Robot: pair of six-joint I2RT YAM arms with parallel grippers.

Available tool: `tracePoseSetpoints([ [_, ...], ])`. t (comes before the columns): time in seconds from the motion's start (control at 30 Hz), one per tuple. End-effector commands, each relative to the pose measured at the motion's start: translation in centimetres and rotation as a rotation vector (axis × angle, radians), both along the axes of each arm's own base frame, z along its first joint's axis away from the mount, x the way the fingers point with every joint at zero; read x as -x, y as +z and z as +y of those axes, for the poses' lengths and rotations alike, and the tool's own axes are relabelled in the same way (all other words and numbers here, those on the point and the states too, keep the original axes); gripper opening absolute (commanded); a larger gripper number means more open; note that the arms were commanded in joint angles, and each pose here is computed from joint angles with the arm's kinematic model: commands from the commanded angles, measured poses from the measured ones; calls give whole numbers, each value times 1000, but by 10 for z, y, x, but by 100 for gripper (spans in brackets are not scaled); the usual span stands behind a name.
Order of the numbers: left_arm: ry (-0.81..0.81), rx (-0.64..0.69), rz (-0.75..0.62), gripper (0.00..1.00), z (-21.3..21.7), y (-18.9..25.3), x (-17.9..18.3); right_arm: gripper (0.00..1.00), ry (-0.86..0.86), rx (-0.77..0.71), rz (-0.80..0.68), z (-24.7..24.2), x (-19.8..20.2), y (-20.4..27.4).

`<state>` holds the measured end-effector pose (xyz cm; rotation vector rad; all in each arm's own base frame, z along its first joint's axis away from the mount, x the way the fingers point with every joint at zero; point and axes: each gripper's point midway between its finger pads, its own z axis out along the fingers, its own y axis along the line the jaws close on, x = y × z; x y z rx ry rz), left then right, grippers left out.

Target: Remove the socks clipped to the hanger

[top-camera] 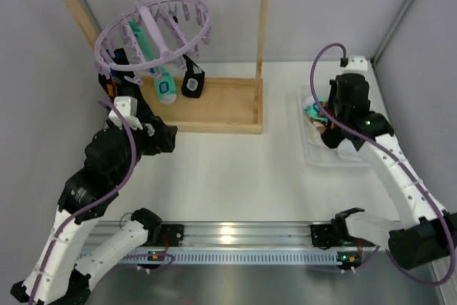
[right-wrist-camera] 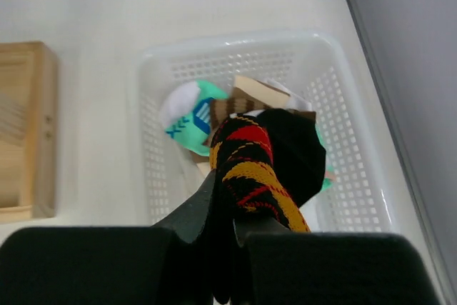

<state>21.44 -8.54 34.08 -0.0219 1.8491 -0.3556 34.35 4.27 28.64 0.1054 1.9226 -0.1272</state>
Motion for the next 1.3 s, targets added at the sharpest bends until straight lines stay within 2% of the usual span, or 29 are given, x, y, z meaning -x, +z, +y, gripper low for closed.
tracePoseSetpoints([
  [0.0,20,31,-24,98,6,-9,6,0,-48,48,193,-23,-18,-40],
  [0.03,40,36,-23,98,10,-12,7,0,-44,43,221,-22,-22,-50],
  [0.1,115,47,-37,98,23,-15,8,11,-41,34,284,-18,-30,-77],
  [0.13,137,42,-33,98,28,-20,8,26,-36,19,309,-15,-30,-89],
  [0.17,152,40,-48,98,32,-18,10,55,-40,14,328,-15,-31,-96],
  [0.23,202,24,-61,98,43,-18,10,59,-38,4,347,-12,-30,-102],
  [0.27,218,15,-65,98,47,-19,11,67,-38,1,336,-12,-30,-100],
  [0.4,292,26,-65,98,58,-26,10,86,-37,-26,216,-13,-21,-56],
  [0.47,321,29,-50,98,59,-34,5,99,41,-57,158,1,-17,-39],
  [0.63,328,10,8,98,50,-46,-8,99,501,-286,-118,85,17,16],
  [0.73,329,-25,79,98,42,-69,-19,99,625,-379,-185,106,35,20],
  [0.83,362,-26,149,98,36,-92,-29,99,705,-443,-146,121,46,5],
  [0.97,500,-45,150,98,45,-112,-49,99,777,-501,-145,133,53,-5],
  [1.07,550,-75,157,98,46,-131,-62,99,806,-509,-156,137,58,-7],
  [1.13,558,-51,176,98,39,-145,-77,99,817,-501,-158,137,60,-11],
  [1.27,628,-33,200,98,53,-180,-105,99,855,-471,-163,138,66,-14],
])
